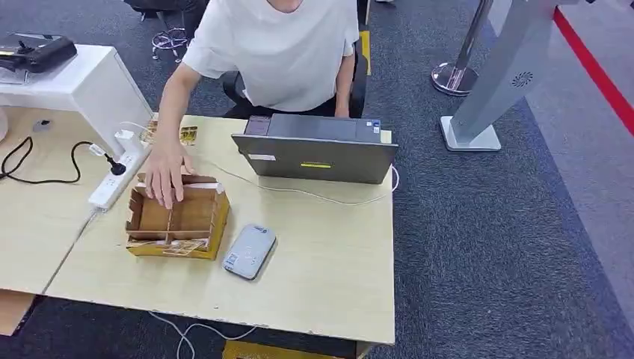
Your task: Pass the card to the sensor for recognition and then transmit it.
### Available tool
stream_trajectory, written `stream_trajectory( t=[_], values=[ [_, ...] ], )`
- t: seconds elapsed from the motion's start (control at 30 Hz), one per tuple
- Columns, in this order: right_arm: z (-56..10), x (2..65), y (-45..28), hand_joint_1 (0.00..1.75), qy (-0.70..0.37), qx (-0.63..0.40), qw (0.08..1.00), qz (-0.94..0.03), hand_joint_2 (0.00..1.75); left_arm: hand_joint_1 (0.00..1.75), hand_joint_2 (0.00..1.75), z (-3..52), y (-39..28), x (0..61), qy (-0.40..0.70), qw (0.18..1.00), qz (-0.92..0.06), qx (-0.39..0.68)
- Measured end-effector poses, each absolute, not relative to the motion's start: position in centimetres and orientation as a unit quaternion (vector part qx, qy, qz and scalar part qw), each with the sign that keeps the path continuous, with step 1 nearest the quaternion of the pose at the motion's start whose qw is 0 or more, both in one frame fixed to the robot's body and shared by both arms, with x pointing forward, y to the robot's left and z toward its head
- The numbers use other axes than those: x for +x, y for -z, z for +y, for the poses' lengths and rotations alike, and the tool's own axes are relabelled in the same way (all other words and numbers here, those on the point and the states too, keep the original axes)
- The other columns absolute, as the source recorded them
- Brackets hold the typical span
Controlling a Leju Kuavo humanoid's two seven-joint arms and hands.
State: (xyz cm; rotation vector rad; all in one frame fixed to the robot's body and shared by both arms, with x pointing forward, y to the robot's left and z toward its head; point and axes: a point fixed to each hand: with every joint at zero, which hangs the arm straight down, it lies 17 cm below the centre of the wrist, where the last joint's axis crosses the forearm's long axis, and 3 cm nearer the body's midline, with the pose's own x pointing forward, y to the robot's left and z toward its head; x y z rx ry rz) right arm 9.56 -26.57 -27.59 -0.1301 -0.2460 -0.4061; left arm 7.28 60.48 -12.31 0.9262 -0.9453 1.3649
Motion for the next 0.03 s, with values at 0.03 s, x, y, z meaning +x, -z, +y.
stream_trajectory(
  t=[0.03],
  values=[
    [-26.58,9.47,27.62,0.0,0.201,-0.065,0.97,-0.118,1.75,0.0,1.75,58.48,14.44,7.33,-0.596,0.598,-0.382,0.376]
  ],
)
